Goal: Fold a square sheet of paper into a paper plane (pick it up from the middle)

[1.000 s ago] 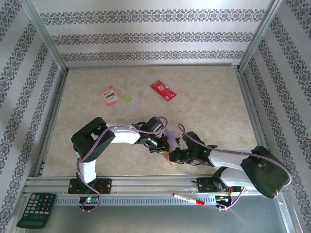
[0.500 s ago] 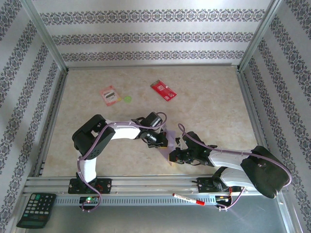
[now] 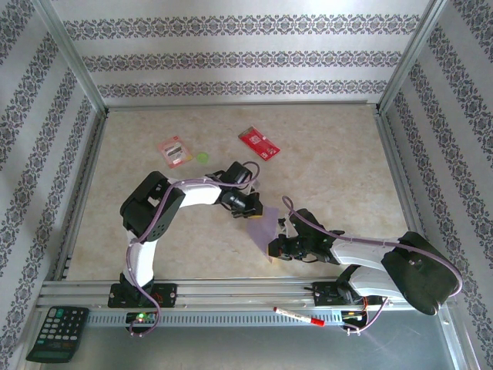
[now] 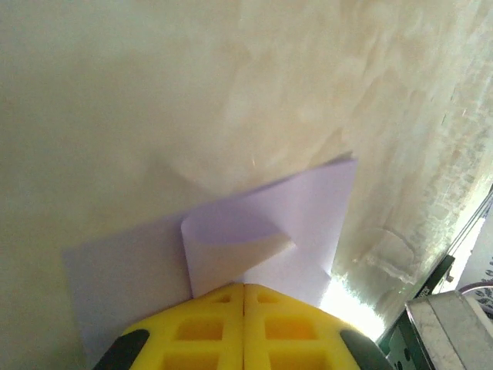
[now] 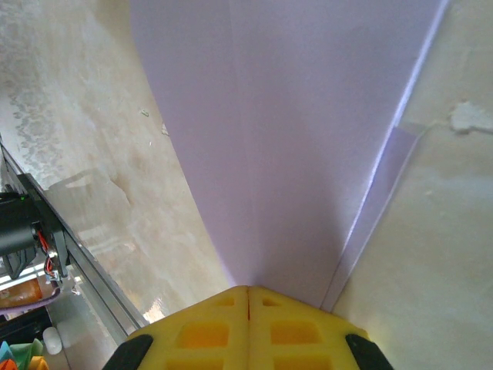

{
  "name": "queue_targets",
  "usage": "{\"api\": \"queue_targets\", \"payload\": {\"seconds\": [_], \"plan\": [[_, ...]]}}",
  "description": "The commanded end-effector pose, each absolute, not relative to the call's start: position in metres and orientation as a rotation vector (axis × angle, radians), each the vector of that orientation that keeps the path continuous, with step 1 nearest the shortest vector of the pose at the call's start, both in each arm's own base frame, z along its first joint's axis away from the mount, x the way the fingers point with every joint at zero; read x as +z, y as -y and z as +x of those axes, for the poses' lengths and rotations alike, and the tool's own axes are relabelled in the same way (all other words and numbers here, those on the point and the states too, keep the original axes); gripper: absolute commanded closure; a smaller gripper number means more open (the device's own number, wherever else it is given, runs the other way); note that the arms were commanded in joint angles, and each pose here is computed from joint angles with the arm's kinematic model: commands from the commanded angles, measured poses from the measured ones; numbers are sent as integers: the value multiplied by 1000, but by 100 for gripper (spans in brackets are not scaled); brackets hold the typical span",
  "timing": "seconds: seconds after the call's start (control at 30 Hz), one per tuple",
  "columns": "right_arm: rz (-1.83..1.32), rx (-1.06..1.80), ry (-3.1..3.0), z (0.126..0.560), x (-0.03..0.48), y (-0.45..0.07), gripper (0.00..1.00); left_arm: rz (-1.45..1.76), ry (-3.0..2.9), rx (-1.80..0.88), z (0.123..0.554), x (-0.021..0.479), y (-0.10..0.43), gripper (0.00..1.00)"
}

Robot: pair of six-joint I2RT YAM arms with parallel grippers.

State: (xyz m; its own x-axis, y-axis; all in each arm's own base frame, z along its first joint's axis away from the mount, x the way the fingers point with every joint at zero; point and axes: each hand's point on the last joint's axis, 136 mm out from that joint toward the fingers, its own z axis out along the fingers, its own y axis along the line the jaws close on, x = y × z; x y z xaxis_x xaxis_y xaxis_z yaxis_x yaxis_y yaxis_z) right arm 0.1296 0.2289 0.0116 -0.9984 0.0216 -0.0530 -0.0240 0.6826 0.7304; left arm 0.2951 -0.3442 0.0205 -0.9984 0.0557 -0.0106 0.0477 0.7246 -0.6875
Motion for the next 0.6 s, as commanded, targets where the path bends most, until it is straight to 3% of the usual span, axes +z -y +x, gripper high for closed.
{"api": "queue_targets", "payload": {"seconds": [0.0,0.27,0.4,0.57], "plan": [[164,964,-3086,92,-34,-184,100,-85,2985,1083,321,10,328,92],[162,971,-3080,92,-32,-184,100,-72,3030,1060,358,11,313,89],[161,976,-3076,93,-32,-184,100,-55,3038,1146,371,38,311,88],[152,998,-3056,96,-27,-187,100,-60,3013,1314,333,86,321,83]]}}
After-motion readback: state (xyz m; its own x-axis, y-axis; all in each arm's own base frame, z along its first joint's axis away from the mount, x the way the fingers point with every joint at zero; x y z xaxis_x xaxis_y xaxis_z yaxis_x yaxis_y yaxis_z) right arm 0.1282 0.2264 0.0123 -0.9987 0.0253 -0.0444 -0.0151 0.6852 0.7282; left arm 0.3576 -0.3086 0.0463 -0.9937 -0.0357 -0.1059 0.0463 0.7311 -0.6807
